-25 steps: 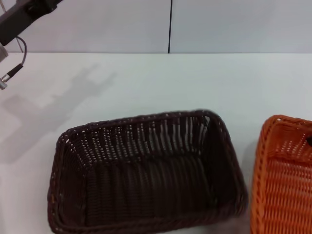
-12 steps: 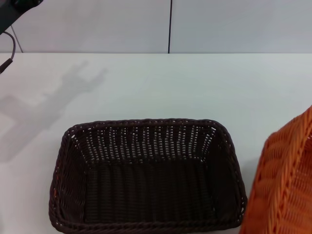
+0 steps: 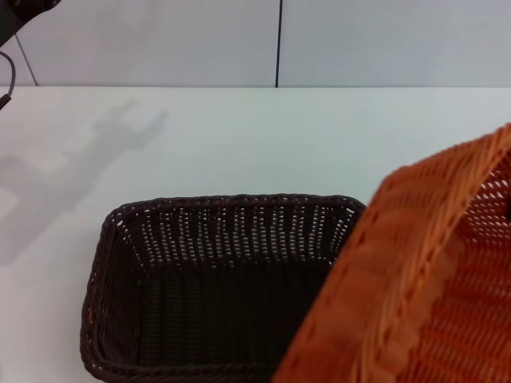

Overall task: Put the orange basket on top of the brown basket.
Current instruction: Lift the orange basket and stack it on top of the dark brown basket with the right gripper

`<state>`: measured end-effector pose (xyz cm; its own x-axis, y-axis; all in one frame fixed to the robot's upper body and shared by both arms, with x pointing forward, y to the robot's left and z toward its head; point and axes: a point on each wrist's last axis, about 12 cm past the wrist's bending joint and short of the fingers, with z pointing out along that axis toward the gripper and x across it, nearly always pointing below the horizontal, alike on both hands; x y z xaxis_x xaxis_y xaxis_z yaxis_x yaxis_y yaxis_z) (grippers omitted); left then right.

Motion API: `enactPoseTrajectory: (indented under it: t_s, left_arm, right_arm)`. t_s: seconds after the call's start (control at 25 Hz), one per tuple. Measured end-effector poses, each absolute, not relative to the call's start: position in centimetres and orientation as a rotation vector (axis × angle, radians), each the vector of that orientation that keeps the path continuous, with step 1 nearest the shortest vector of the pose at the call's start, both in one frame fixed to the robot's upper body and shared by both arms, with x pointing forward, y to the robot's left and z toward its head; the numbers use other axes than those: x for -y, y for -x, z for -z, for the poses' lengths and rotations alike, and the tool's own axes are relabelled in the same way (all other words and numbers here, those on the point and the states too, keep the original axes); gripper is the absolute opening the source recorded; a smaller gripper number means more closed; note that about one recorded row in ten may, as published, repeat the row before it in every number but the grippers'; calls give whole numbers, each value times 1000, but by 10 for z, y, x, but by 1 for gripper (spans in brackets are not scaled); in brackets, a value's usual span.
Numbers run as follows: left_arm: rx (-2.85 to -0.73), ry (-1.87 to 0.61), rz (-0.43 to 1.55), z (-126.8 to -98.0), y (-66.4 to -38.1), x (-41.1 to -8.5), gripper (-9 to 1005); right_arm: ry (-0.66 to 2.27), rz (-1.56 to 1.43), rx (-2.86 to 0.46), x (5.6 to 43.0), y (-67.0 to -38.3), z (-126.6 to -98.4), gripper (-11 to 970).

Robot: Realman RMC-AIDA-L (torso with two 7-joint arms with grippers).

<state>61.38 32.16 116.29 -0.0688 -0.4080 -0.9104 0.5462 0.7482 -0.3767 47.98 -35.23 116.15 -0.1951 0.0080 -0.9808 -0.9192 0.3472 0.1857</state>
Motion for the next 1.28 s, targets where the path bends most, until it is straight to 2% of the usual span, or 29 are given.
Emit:
enactPoseTrajectory:
  t_s: [0.32,0.6,0.8,1.28]
  left_arm:
    - [-1449,-129,783,-1162,-614,-323,846]
    - [-1459,-138,776,-1162,-615,-324,845]
    - [-1463,-142,773,-1163,-616,-323,845]
    - [-1470,-133,761,-1164,-621,-321,845]
  right_arm:
    - [747,-1087,-1391,338,-485,-1146,175]
    - [624,-1056,-1335,319,-490,-1110,175]
    - [564,-1014,-1284,307,-491,-1095,174]
    - [408,-960,-1211,284,-484,-1073,175]
